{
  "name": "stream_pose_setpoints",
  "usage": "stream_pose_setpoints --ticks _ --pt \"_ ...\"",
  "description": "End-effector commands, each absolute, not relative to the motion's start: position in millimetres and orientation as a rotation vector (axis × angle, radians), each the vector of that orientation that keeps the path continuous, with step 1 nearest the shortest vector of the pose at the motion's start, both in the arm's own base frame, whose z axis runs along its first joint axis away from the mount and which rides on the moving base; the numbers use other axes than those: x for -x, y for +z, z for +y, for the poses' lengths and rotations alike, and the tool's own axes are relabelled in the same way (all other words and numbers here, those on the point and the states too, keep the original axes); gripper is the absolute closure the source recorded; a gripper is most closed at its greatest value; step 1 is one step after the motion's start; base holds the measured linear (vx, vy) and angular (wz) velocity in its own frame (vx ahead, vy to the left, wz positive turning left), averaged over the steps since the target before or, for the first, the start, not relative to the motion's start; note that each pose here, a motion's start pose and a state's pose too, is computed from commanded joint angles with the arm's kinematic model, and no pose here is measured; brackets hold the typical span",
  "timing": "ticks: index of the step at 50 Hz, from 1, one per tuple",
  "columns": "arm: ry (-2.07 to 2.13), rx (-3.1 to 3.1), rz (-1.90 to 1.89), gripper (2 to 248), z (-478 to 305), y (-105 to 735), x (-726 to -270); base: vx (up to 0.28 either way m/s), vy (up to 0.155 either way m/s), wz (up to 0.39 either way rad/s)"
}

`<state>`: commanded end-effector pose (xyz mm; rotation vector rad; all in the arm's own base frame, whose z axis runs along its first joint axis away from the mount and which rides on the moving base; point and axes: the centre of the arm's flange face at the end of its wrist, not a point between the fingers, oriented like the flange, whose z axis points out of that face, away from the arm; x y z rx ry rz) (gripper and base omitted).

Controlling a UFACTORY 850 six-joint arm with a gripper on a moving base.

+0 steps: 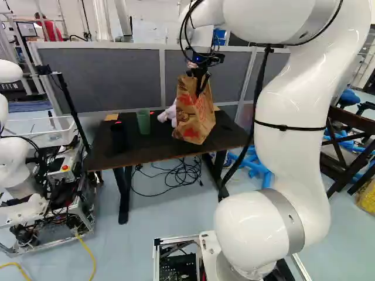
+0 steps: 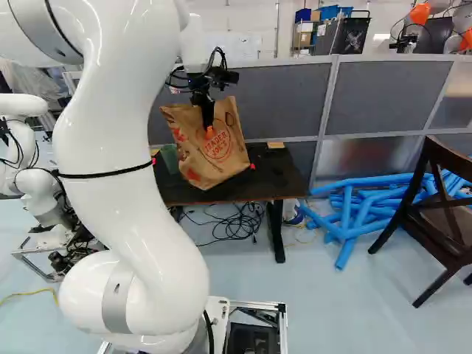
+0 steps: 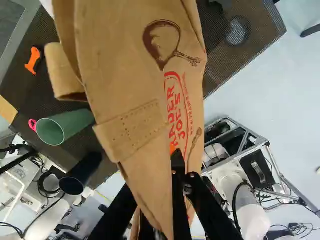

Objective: Pick up the bag on the ground and place it on the table

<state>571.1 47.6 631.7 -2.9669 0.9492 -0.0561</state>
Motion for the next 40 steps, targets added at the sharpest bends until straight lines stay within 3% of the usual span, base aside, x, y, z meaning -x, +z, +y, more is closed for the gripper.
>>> stream_pose_setpoints --ticks 40 --pt "-0.056 2.965 0.955 227 47.9 631.7 -570.9 0.0 0.0 0.0"
